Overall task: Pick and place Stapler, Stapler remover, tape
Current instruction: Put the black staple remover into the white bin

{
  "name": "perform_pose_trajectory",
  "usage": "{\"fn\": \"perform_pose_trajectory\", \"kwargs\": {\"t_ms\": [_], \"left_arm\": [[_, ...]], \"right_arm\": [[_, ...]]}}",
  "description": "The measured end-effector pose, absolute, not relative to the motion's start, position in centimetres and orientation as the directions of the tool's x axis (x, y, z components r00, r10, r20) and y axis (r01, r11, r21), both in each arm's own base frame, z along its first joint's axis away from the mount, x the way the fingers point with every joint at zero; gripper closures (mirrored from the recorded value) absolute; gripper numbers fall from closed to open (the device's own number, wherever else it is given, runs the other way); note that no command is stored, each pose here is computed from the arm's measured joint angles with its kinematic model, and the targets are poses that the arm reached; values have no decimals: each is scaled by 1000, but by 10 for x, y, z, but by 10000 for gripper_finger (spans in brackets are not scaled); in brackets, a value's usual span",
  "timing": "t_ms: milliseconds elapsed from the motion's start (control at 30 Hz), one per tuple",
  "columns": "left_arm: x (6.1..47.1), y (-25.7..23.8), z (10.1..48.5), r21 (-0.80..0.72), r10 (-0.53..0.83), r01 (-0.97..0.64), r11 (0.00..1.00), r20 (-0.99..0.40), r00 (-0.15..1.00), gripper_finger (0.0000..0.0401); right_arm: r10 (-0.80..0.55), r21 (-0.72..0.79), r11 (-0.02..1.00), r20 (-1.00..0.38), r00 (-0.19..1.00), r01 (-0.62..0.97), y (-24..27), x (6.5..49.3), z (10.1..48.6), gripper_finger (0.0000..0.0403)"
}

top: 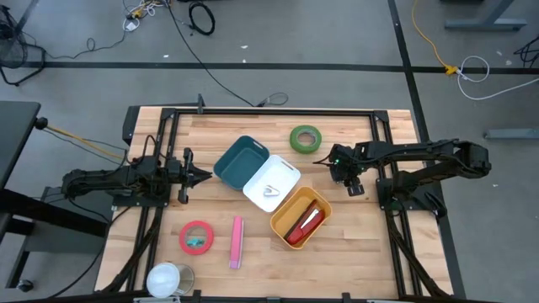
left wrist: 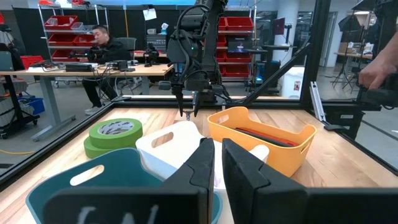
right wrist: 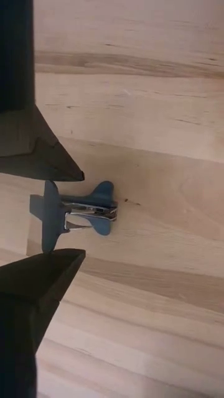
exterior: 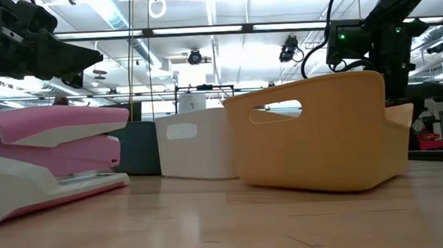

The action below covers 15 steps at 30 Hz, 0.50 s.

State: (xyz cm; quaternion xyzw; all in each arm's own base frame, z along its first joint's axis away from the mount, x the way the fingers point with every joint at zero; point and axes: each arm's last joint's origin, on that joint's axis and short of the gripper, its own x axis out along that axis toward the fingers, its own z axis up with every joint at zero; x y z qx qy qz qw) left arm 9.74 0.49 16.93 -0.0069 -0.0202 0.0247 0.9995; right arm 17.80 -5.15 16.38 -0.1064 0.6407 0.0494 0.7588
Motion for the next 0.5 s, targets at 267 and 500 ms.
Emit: {"fn": "perform_pose_trajectory", "kwargs": {"t_ms": [267,500], "left_arm": [[97,5,169,-15,50,-49,999,40,998,364],[97,5,169,-15,50,-49,999,40,998,364]], "right_arm": [[-65,-104,972,-980,186,-210,-53,183,174,227],[-90,-148,969,-958,273,-199,-57,199,203,227]]}}
